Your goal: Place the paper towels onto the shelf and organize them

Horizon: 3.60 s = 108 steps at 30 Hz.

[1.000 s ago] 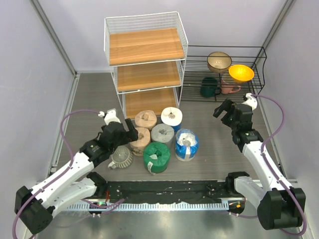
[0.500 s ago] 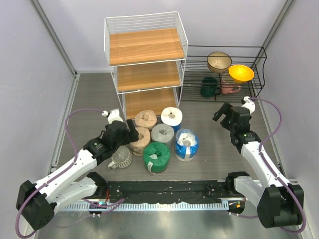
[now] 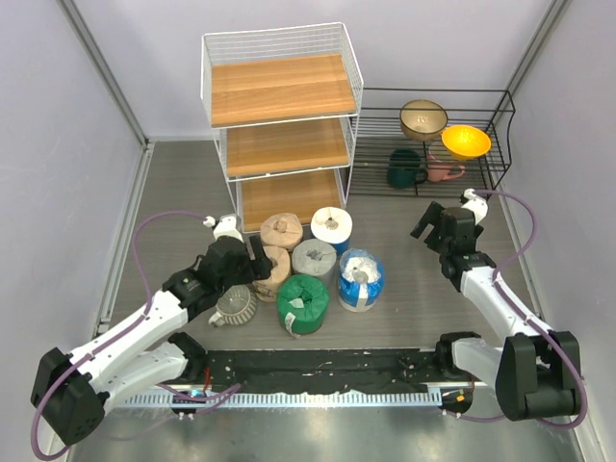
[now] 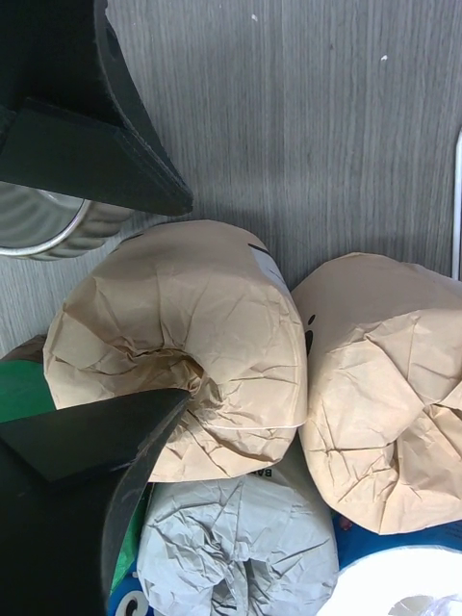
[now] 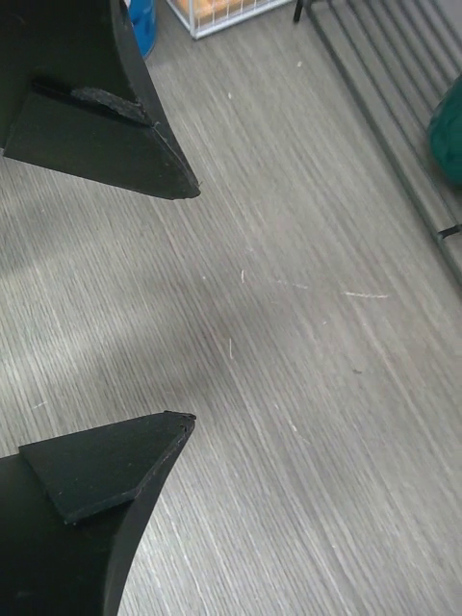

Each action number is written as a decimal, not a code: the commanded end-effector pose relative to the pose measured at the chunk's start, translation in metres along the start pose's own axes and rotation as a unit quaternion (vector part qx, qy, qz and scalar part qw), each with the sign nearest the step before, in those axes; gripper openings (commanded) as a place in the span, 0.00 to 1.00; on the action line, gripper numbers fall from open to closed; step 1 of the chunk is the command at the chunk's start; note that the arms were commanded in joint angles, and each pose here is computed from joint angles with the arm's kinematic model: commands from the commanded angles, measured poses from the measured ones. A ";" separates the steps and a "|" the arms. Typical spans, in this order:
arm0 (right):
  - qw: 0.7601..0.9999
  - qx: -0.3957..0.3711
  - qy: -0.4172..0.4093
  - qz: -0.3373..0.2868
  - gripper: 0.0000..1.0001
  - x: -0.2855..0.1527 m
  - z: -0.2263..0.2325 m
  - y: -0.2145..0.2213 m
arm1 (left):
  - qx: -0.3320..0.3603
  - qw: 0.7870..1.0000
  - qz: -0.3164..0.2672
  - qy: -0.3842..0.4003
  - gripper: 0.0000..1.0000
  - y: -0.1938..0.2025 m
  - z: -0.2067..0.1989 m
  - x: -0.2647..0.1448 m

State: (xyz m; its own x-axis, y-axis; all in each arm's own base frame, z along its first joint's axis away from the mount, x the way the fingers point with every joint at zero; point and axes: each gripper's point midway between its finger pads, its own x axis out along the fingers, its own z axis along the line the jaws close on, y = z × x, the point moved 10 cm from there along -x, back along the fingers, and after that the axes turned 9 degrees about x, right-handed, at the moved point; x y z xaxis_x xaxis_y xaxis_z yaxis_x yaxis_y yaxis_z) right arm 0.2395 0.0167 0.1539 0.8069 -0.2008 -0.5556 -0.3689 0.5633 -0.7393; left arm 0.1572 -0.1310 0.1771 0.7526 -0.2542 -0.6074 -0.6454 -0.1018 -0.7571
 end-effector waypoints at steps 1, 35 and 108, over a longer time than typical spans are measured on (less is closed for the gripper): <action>0.998 0.011 -0.033 -0.058 0.97 -0.011 0.007 -0.018 | 0.005 1.000 -0.009 0.014 0.78 -0.002 -0.003 0.000; 0.997 0.028 -0.045 -0.062 0.97 -0.040 0.010 -0.029 | 0.007 1.000 0.004 0.017 0.89 0.003 -0.003 0.004; 0.985 0.081 -0.122 -0.091 0.99 -0.114 -0.015 -0.015 | 0.051 0.999 0.009 0.000 0.34 -0.007 -0.005 0.007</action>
State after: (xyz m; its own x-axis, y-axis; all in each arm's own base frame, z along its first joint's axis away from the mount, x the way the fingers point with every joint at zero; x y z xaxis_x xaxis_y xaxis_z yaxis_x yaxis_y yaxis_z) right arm 0.1522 0.0162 0.2164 0.9500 -0.1495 -0.2743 -0.1191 0.6383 -0.7605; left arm 0.1594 -0.1307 0.1676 0.7196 -0.2317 -0.6546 -0.6759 -0.0174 -0.7368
